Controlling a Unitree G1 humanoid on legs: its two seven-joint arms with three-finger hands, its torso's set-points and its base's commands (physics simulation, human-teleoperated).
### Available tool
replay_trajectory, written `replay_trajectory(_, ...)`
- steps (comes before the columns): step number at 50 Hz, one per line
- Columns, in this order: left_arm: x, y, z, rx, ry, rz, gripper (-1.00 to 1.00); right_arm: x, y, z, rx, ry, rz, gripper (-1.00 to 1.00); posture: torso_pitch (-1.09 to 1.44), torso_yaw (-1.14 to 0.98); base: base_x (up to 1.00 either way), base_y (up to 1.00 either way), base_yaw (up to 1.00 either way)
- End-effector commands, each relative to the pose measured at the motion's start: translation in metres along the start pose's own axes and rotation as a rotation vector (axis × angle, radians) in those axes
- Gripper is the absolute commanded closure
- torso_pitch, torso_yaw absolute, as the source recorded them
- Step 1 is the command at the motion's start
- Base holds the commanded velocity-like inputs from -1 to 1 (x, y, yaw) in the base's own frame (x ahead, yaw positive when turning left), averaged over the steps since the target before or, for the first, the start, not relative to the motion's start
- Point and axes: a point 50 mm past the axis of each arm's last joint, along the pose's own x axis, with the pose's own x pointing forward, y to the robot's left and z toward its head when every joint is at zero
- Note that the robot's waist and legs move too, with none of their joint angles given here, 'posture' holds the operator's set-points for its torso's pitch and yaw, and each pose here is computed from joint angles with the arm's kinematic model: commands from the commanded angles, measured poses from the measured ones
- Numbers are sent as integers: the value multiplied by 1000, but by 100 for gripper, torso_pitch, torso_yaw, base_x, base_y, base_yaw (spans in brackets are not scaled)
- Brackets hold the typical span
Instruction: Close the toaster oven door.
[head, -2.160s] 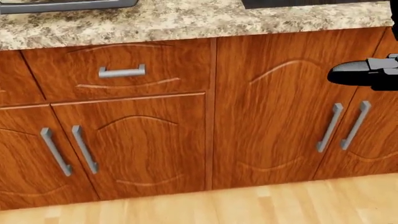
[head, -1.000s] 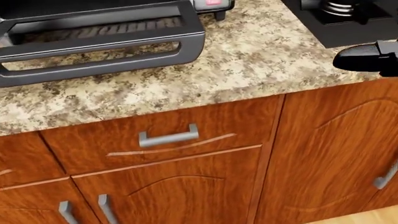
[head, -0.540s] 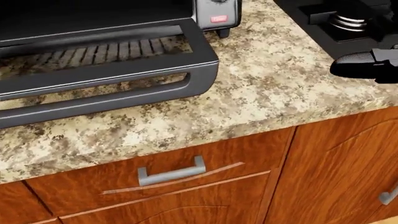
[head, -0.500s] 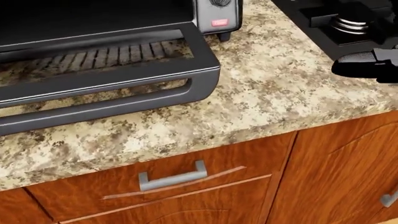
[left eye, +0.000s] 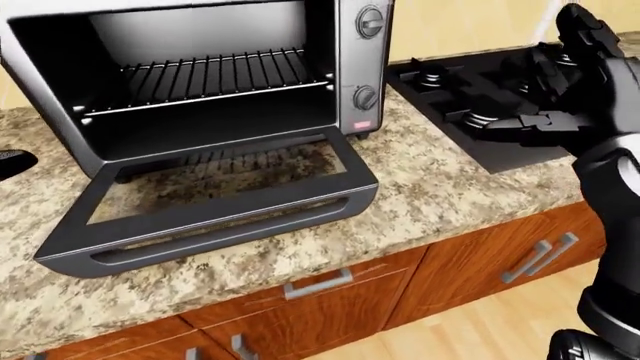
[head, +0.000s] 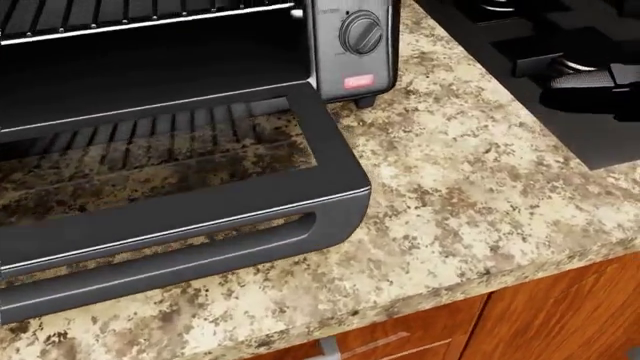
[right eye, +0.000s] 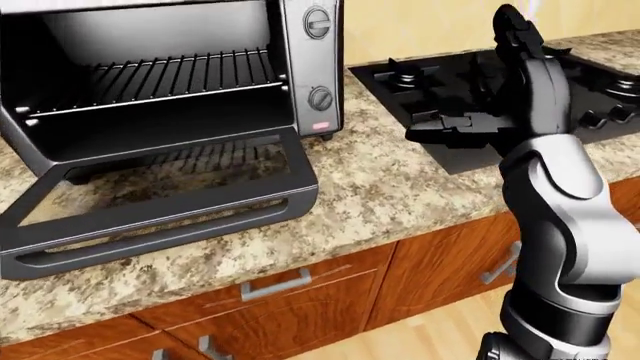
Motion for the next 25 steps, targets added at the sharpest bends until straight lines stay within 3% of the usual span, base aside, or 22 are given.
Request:
replay_trajectory(1, -1, 7, 27, 9, -120, 19, -100, -1, 4, 22, -16, -109, 20, -100, 0, 0, 20, 5, 0)
replay_trajectory(11, -3, 28, 23, 18, -109, 72, -100, 1, 2, 26, -14, -116, 14, -100, 0, 0, 5, 1, 0)
replay_trajectory(25, -3, 35, 29, 27, -121, 89, -100, 6, -4, 27, -36, -113, -25, -100, 0, 0, 0, 0, 0)
